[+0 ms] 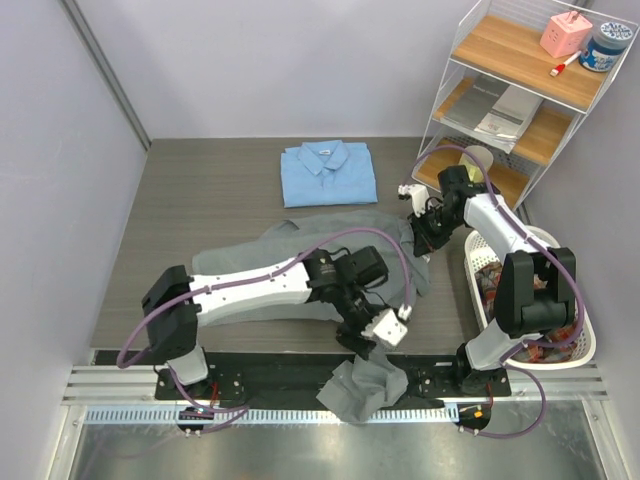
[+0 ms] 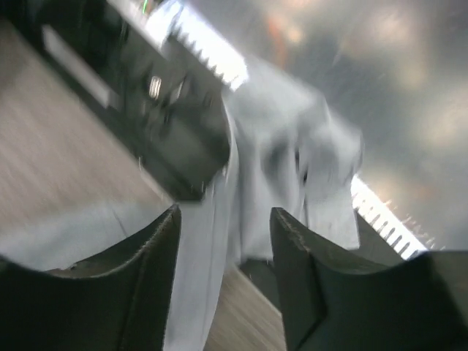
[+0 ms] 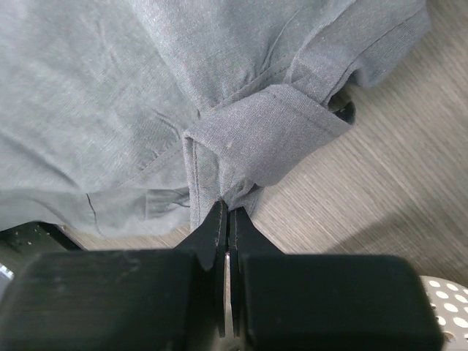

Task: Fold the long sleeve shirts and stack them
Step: Flatten the shirt out

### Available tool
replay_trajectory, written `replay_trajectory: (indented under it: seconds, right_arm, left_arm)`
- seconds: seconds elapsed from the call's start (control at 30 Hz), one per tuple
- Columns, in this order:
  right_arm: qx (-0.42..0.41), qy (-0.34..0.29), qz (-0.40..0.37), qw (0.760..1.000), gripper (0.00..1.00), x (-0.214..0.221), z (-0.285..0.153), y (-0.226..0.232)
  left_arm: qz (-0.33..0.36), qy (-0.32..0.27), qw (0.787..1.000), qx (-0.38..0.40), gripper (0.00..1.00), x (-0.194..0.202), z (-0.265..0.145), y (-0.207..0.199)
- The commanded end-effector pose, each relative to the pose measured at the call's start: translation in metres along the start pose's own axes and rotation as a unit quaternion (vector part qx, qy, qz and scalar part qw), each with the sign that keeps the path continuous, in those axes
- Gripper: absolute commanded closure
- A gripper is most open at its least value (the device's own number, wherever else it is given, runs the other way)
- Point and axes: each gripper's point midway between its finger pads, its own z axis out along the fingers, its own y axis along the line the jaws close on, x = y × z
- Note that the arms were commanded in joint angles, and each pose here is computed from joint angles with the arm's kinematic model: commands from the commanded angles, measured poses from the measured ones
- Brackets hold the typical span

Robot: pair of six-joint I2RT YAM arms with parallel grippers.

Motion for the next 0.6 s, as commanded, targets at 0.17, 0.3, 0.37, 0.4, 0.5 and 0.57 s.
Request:
replay_trajectory:
  seconds: [0.17,0.3,0.37,0.4,0.5,0.57]
  right_arm:
    - [0.002,0.002,-0.079,0.997,0.99,-0.002,-0.018,0.010]
    - [-0.032,0.029,-0.104,0.994,0.98,0.027,-0.016,0.038]
    - [-0.047,0.049,-0.125,0.990,0.99,0.043,-0.016,0.052]
    - [-0.050,0.062,-0.143,0.986,0.98,0.056,-0.015,0.056]
    - [-0.048,0.096,-0.169,0.980,0.98,0.082,-0.012,0.061]
    - [-0.043,0.116,-0.185,0.975,0.96,0.091,-0.015,0.057]
  left_arm:
    - [-0.231,0.070,0.949,-0.204,0.44,0.154,-0.158,0.007]
    - [-0.342,0.127,0.888,-0.278,0.48,0.255,-0.228,-0.027]
    - [-0.385,0.142,0.870,-0.273,0.51,0.279,-0.241,-0.047]
    - [-0.413,0.145,0.857,-0.274,0.51,0.296,-0.248,-0.058]
    - [-0.438,0.168,0.847,-0.252,0.54,0.319,-0.247,-0.087]
    - [-0.436,0.190,0.849,-0.230,0.56,0.326,-0.237,-0.109]
